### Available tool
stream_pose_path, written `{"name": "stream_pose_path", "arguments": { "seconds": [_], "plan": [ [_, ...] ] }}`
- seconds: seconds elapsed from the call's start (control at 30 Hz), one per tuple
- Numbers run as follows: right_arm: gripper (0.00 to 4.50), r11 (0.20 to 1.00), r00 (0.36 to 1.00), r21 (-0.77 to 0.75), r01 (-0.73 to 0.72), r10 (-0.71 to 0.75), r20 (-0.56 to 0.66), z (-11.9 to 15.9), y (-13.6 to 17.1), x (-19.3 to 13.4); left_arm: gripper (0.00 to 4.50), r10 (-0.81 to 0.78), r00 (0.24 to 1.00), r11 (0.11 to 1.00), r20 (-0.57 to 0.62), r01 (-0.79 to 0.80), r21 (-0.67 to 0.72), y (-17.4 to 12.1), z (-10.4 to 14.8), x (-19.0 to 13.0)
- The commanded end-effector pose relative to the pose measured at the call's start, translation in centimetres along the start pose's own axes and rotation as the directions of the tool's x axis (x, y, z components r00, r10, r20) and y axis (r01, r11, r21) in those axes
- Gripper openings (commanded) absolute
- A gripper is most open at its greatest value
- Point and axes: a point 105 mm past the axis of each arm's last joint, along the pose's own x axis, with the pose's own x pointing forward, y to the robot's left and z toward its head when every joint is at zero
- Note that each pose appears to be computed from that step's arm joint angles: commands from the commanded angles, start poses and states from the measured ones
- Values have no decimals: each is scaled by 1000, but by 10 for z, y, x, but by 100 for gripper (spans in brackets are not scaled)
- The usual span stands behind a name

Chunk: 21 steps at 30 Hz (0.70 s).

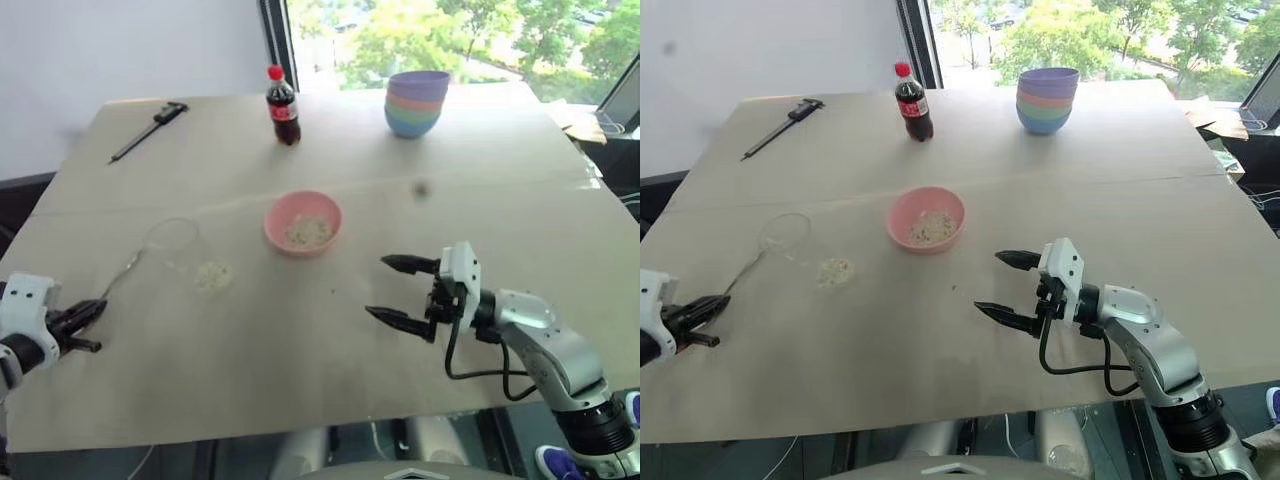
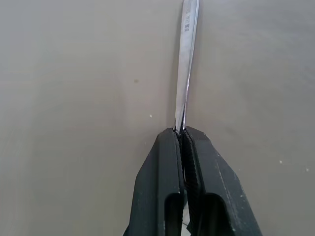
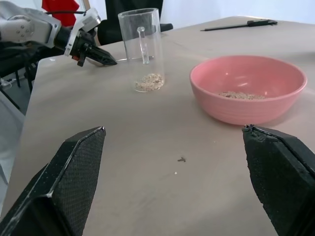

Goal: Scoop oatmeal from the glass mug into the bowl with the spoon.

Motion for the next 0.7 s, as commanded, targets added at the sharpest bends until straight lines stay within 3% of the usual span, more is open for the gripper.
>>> {"name": "stream_pose_path", "arguments": {
  "seconds": [0.03, 0.2, 0.43, 0.57, 0.7],
  "plan": [
    [450, 999, 999, -36, -25, 26, 28, 10, 2, -1, 2, 9, 999, 1000, 37, -9, -9, -21, -15, -15],
    [450, 998, 998, -25, -54, 55, 26, 10, 2, 0, 2, -49, 983, 997, 177, 58, -43, -67, -4, -63],
    [450, 996, 995, -16, -91, 92, 26, 7, 1, 3, 2, -95, 987, 995, 129, 95, 9, -111, -18, -118],
    [450, 996, 995, 20, -88, 87, 49, 9, -1, 7, 2, -151, 969, 987, 195, 136, 87, -144, -2, -121],
    [450, 995, 996, 71, -76, 72, 53, 10, -4, 10, 2, -201, 952, 975, 232, 172, 139, -174, 7, -103]
  ]
}}
